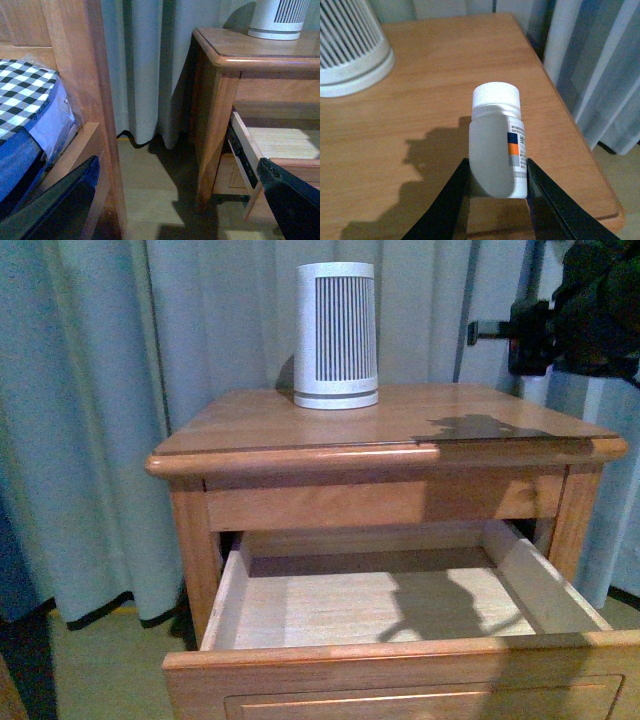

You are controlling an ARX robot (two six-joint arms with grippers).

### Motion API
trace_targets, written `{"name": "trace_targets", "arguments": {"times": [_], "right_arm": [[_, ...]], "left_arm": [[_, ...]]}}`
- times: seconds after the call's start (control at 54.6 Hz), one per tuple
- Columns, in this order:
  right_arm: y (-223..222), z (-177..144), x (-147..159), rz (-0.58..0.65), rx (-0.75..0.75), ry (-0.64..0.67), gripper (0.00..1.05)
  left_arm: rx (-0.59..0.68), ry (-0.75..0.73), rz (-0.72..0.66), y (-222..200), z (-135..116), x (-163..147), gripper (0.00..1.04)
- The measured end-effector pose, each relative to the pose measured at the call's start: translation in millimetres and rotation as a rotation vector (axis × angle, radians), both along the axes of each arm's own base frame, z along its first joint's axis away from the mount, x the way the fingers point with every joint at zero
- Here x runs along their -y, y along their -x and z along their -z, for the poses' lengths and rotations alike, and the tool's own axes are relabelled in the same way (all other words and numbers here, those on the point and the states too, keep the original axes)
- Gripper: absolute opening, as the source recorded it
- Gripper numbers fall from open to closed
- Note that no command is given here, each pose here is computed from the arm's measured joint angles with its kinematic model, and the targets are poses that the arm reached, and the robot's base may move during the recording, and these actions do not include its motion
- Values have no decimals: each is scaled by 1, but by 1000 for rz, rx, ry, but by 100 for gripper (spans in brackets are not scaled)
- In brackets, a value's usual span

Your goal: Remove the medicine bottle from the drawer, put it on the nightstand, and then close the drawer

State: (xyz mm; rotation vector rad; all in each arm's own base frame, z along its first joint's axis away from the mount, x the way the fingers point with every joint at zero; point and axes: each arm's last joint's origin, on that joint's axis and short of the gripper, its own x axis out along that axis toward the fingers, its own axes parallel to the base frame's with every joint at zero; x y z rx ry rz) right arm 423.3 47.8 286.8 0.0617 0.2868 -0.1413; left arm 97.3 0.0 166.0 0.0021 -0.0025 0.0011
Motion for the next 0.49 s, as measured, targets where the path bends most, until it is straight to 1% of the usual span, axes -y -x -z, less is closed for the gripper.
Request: {"name": "trace_targets", "arguments": {"times": [0.128,0.33,0.348,0.366,0.421,0.494], "right_arm": [[-26,16,7,14,-47,-14,29],[-45,33,10,21,-88,-19,29],[-46,34,10,22,-91,-18,31],[-48,37,10,21,-102,-20,37],[-49,43,11,21,-112,-19,47],[-51,43,12,23,-102,-19,57]], "left_arm": [[0,0,0,0,0,0,98],[0,0,0,0,0,0,98],[0,0,1,0,0,0,98],[0,0,0,0,0,0,98],[0,0,0,0,0,0,98],[0,0,0,0,0,0,98]]}}
